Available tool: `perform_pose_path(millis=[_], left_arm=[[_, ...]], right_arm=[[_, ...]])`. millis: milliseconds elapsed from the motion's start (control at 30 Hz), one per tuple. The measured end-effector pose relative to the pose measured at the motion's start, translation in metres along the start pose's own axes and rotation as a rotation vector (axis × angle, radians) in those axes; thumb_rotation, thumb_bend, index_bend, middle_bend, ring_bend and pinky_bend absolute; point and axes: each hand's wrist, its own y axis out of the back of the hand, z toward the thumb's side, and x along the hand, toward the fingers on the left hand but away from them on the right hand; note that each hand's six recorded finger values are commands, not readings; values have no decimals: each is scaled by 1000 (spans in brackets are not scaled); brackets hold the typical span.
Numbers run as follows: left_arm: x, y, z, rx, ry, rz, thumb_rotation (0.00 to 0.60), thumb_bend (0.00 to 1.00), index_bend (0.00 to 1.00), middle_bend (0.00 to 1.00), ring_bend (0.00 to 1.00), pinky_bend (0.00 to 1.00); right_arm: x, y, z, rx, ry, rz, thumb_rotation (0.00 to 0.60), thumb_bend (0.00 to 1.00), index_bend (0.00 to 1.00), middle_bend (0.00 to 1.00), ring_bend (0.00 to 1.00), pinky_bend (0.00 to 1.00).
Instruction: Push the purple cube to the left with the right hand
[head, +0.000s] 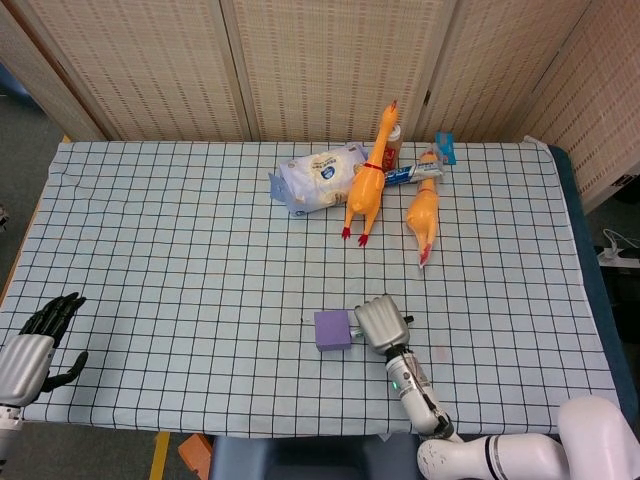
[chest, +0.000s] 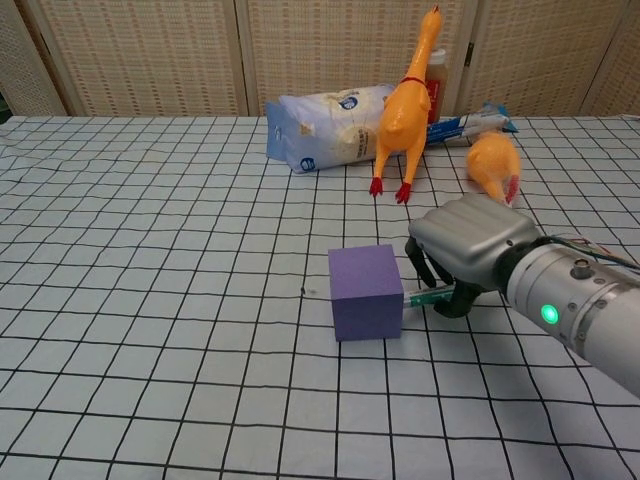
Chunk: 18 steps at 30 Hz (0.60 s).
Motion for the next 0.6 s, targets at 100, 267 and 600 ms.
perform_pose_path(millis=[100,267,600], left_arm=[[0,-1,1,2,-2,-4,600,410,0,0,0,141],[0,-1,0,0,-1,-4,600,410,0,0,0,141],[0,0,0,-6,-3,-4,600,409,0,0,0,141]], right_arm=[[-4,4,8,1,4,-4,600,406,964,748,565,550],[-12,11,25,3,13,-2,600,406,964,748,568,550],[-26,28,61,-7,42,-9,600,406,964,748,568,550]])
